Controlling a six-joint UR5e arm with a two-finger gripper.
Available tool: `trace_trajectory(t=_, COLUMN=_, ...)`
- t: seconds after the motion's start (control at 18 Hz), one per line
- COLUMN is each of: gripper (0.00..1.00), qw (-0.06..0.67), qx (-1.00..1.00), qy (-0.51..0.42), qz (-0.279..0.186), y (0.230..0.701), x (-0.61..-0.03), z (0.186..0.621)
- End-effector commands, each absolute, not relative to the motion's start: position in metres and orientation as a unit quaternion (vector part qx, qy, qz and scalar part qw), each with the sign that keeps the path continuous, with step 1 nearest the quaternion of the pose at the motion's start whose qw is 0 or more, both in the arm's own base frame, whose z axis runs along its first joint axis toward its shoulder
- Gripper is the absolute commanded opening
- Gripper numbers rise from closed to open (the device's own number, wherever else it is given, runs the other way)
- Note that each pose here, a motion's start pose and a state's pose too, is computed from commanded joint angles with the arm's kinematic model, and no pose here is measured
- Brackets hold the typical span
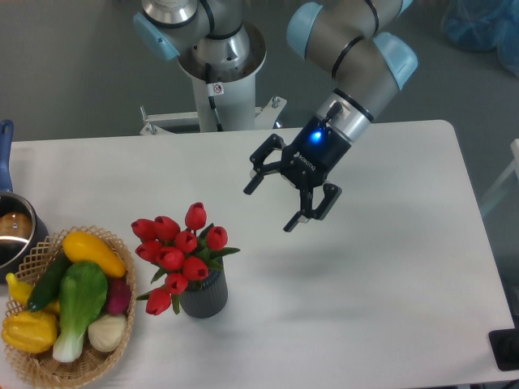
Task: Pick up the flowers from the vase
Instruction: 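Lower the open gripper toward the red tulip stems above the black vase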
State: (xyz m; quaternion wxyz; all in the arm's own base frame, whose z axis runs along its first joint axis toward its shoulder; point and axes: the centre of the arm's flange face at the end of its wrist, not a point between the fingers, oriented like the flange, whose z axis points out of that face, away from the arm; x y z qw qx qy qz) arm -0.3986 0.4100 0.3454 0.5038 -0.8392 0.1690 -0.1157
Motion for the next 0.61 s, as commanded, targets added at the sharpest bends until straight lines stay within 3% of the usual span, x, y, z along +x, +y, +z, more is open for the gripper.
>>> trace_trajectory(t=0.61, gripper=1.0, qw=0.504, qx=-0.843, qy=0.12, qz=-0.147, y=0.451, x=-0.387, z=0.329)
